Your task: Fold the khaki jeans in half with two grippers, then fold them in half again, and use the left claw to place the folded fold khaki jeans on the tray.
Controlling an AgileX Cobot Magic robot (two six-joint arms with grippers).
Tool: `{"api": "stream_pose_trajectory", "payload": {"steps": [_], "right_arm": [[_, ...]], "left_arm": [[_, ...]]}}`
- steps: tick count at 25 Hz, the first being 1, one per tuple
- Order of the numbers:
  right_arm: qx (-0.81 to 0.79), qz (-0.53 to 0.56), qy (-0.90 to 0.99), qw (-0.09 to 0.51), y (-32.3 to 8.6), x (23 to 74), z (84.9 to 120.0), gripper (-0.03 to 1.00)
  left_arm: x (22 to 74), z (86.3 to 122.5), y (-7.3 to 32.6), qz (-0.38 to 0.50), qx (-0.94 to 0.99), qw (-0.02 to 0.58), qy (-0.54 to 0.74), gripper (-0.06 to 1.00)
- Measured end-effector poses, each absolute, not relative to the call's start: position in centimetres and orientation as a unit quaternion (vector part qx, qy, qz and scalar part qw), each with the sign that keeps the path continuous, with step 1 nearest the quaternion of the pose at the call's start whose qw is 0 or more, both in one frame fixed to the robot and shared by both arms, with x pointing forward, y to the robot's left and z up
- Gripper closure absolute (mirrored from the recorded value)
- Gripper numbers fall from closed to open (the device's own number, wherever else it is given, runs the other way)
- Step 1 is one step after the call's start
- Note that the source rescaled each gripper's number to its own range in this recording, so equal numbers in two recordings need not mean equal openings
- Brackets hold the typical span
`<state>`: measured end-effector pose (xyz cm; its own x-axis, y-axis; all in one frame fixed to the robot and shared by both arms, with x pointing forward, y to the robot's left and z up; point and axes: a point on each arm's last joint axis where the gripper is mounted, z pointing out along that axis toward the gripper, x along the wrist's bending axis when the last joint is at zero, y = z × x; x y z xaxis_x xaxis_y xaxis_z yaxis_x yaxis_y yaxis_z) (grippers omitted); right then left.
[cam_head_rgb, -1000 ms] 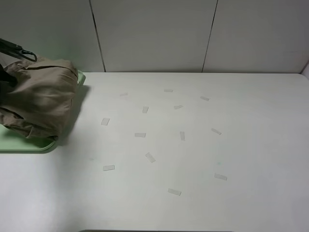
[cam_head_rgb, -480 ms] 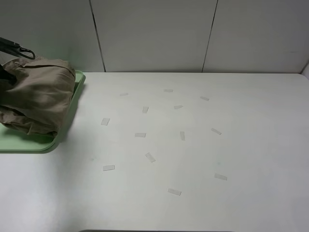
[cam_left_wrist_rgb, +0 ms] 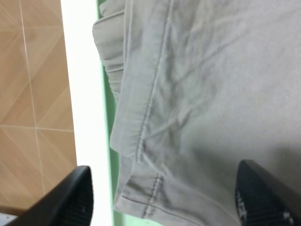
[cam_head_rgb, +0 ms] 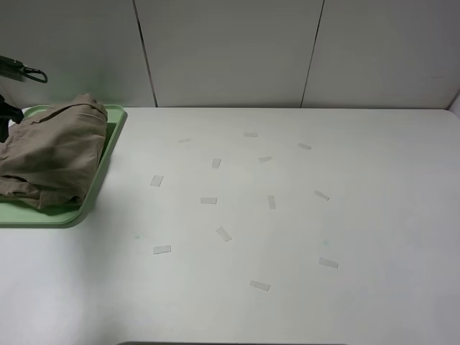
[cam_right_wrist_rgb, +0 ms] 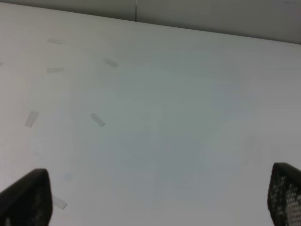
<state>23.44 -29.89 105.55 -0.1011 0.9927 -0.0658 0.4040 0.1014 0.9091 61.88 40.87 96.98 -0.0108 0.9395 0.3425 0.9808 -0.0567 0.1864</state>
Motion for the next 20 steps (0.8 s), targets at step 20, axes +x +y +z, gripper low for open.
{"api": "stream_pose_trajectory", "payload": {"steps": [20], "right_arm": [[0.550, 0.384, 0.635, 0.384, -29.9, 23.4, 105.6, -0.03]], "left_arm": [[58.5, 110.0, 38.2, -0.350, -0.683, -0.083, -0.636, 0.26]]}}
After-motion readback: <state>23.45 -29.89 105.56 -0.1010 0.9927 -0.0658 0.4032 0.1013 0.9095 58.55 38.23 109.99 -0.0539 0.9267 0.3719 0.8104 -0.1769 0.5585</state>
